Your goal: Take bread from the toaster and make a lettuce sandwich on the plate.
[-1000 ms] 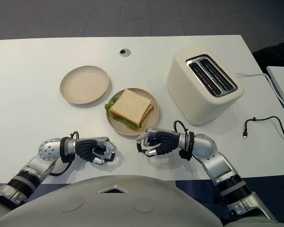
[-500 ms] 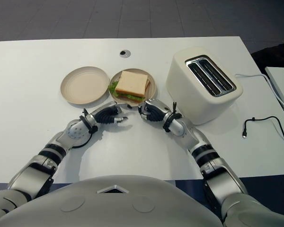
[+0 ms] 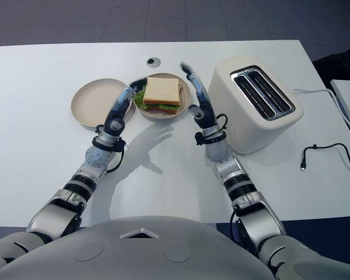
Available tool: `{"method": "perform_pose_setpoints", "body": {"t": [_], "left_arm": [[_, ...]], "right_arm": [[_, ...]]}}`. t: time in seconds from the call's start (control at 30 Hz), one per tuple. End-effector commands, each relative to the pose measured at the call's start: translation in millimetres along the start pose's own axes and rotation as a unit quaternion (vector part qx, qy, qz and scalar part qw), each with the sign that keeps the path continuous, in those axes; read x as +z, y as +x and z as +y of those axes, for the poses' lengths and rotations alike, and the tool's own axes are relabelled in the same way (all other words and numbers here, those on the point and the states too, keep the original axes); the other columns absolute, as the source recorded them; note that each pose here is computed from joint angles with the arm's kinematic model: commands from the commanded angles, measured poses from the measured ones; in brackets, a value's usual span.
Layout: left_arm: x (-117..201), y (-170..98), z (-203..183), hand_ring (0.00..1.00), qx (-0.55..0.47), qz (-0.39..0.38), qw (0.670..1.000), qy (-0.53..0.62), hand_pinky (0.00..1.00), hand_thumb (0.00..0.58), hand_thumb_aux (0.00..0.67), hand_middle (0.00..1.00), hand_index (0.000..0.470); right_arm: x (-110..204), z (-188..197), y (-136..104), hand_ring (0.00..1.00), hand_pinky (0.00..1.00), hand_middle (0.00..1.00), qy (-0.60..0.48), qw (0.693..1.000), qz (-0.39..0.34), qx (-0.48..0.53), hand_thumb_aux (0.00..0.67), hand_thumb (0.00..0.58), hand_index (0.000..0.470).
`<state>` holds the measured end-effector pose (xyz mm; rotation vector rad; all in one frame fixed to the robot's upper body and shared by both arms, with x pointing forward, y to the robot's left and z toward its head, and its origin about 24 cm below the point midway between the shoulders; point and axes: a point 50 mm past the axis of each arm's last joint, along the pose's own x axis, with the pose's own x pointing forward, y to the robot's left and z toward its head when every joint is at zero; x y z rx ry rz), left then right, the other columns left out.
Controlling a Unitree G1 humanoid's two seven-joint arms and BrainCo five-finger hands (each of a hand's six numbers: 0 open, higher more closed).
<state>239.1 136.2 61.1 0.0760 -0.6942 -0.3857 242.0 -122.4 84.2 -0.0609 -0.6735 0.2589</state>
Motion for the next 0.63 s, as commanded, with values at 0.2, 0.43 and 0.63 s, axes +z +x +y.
{"method": "perform_pose_setpoints", "body": {"t": [0.2,0.43,0.63], "left_arm": [[52,8,1,0.0,-0.017,-0.065,0.995,-0.071,0.0,0.0,0.0,0.0,0.0],[49,8,-1,0.0,-0.022,-0.054,0.995,-0.076,0.0,0.0,0.0,0.0,0.0],[43,8,-3,0.0,-0.025,-0.035,0.994,-0.096,0.0,0.0,0.0,0.0,0.0]], "right_arm": [[52,-17,-7,0.0,0.0,0.0,0.021,0.996,-0.067,0.047,0.0,0.0,0.0],[46,-17,-9,0.0,0.0,0.0,0.019,0.996,-0.05,0.066,0.0,0.0,0.0],[43,-16,-8,0.0,0.0,0.0,0.021,0.997,-0.043,0.067,0.0,0.0,0.0]]}}
